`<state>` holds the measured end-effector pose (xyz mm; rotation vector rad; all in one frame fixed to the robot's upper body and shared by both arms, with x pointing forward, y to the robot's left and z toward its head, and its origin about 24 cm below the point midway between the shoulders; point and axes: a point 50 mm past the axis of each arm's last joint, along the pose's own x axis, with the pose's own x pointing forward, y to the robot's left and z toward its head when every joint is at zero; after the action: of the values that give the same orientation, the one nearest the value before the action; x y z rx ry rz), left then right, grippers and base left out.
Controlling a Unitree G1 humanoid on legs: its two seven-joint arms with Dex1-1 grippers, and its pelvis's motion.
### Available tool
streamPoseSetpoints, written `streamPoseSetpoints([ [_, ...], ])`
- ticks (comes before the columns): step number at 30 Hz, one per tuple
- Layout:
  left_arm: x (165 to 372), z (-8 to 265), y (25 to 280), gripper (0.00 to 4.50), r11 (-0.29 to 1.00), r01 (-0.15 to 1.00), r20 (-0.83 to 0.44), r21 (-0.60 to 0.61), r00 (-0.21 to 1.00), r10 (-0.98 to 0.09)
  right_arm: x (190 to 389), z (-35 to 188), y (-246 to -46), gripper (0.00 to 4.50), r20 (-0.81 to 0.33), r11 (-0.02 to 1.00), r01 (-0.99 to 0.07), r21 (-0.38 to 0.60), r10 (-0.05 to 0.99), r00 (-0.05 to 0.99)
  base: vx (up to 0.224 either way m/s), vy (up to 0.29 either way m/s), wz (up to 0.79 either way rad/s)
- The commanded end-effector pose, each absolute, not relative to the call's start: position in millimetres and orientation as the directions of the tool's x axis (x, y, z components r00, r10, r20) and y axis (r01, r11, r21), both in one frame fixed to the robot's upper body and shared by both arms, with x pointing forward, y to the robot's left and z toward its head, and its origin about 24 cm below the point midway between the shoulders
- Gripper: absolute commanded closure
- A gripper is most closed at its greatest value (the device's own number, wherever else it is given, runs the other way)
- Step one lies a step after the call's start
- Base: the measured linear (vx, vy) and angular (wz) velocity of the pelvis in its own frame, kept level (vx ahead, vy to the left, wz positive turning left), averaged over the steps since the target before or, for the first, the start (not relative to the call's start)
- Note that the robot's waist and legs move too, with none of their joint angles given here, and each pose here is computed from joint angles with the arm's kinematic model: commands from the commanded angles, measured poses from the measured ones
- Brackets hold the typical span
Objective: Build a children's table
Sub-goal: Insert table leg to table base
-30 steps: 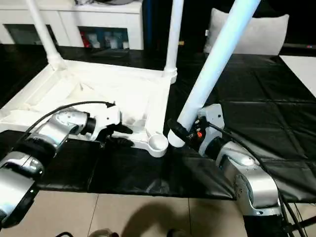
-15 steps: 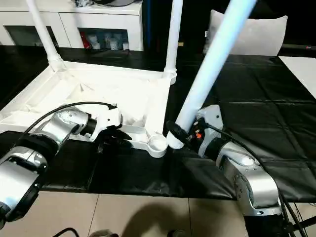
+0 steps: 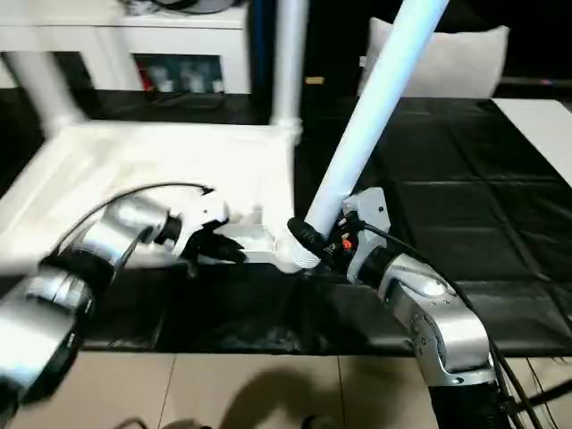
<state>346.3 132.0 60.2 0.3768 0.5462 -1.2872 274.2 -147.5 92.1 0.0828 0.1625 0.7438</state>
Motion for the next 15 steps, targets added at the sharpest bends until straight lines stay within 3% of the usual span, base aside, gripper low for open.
streamPoseSetpoints([
  [1, 338, 48, 146, 4.49, 0.348, 0.934, -0.597, -0.078, 0.236, -0.767, 274.7, 96, -144.5, 2.59, -0.103, 0.728, -0.675, 0.122, 0.686, 0.72, 0.0, 0.0, 0.0],
  [8, 309, 49, 139, 4.5, 0.21, 0.977, -0.567, 0.037, 0.193, -0.801, 276.0, 94, -140.3, 2.59, -0.118, 0.718, -0.686, 0.122, 0.696, 0.708, 0.0, 0.0, 0.0],
  [15, 308, 57, 129, 4.5, 0.228, 0.965, -0.523, 0.132, 0.263, -0.81, 279.8, 96, -140.8, 2.59, -0.114, 0.715, -0.69, 0.112, 0.699, 0.706, 0.0, 0.0, 0.0],
])
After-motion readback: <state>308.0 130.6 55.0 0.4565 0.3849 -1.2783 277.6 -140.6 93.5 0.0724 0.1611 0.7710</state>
